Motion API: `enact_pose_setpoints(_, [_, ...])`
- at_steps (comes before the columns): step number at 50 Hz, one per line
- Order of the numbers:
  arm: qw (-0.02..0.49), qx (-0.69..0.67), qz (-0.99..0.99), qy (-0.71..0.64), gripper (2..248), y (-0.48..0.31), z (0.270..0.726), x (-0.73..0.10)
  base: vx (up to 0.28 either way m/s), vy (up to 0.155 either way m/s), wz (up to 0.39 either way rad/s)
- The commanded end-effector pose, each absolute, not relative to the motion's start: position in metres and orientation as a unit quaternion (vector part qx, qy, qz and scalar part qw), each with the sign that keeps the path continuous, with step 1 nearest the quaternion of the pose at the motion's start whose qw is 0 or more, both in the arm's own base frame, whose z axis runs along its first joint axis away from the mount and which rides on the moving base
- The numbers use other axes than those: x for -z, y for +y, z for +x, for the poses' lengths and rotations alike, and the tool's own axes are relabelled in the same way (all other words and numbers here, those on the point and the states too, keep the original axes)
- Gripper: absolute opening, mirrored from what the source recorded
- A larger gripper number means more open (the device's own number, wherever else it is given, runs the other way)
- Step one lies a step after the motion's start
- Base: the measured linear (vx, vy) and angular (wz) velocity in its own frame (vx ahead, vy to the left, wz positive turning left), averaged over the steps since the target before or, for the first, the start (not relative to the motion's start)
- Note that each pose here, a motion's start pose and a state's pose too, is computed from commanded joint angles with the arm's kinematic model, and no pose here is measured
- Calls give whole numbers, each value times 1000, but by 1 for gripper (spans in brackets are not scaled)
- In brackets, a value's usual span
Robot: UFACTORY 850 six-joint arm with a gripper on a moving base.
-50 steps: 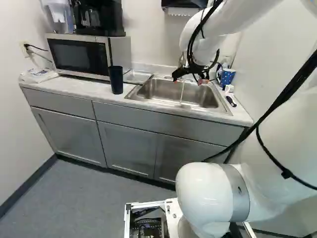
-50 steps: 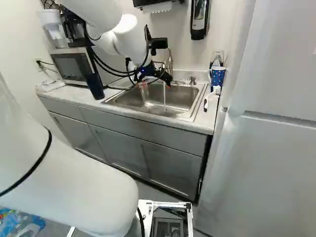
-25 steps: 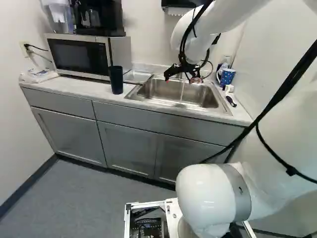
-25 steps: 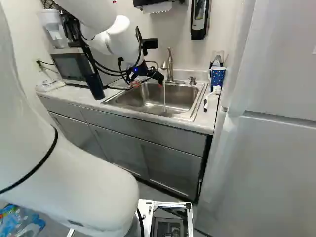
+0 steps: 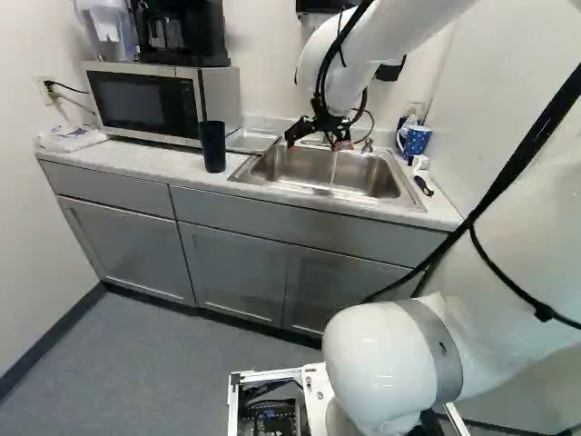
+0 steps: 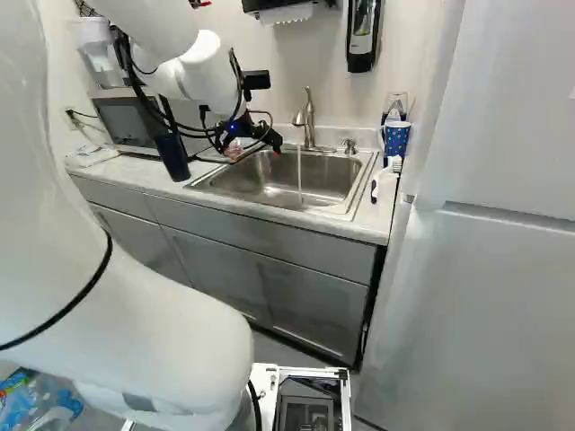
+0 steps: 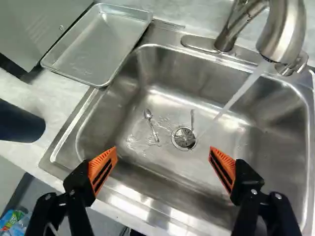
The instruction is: Rinse the cup and place it in the tray
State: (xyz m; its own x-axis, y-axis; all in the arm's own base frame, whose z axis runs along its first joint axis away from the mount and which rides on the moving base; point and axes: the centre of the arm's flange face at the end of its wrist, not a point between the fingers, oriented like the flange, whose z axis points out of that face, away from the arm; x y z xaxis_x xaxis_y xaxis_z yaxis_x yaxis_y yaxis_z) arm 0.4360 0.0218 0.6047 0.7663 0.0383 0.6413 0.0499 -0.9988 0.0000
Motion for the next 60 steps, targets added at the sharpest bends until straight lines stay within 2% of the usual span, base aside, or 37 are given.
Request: enact_pose_setpoints(60, [44,336,-933,-123,247,120,447,-606,0,0,0])
